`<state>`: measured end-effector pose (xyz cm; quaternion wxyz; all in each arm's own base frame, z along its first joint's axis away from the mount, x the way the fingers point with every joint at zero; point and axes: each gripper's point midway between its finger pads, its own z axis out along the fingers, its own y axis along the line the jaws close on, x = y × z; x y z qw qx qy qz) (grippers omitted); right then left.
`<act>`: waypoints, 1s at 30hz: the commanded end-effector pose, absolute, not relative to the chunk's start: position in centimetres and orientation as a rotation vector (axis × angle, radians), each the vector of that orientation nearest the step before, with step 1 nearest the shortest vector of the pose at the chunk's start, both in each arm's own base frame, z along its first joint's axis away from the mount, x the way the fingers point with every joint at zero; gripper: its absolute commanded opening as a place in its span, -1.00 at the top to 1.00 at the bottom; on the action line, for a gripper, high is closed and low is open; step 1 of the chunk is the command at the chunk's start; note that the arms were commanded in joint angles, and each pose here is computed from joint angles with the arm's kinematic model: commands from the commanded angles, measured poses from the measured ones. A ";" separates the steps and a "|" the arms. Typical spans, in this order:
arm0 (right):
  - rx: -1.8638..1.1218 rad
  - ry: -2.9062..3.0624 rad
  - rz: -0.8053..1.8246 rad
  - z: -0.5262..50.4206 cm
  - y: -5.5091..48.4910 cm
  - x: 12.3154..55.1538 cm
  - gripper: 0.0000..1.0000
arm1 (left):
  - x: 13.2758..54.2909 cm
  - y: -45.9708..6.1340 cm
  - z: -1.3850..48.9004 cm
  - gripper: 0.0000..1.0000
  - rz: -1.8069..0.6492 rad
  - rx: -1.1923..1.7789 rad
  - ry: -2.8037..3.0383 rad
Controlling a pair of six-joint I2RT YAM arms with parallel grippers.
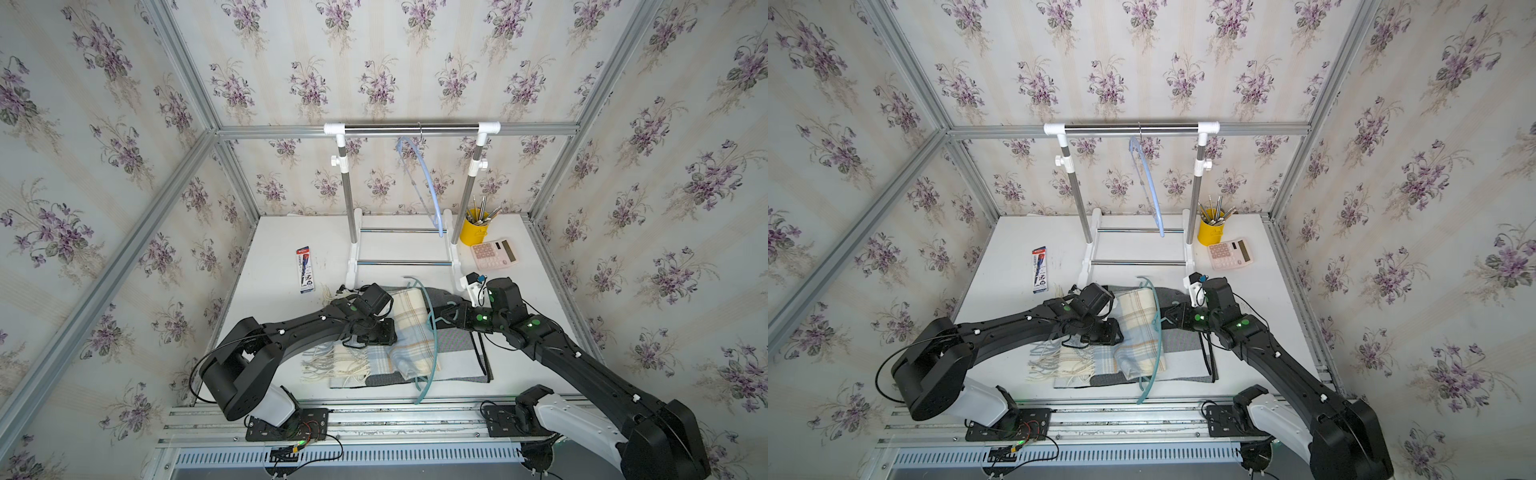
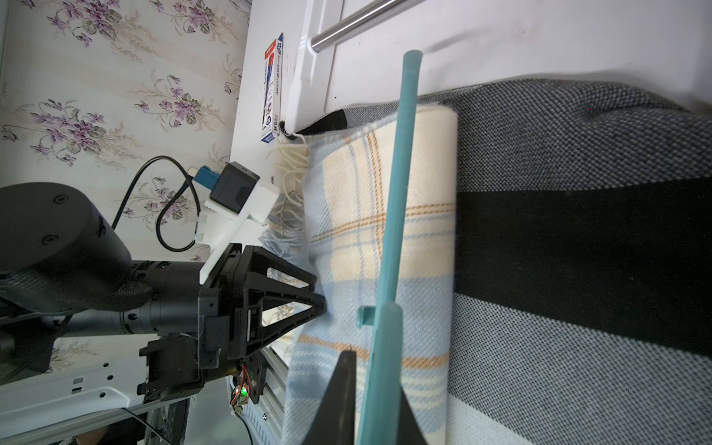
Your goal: Hang the scarf on the hanger
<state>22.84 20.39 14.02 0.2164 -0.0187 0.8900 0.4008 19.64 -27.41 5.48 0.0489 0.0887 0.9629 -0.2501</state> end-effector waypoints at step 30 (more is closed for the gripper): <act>-0.049 2.522 1.190 13.5 22.9 25.7 1.00 | 23.4 -17.0 11.9 1.00 -0.623 0.042 2.798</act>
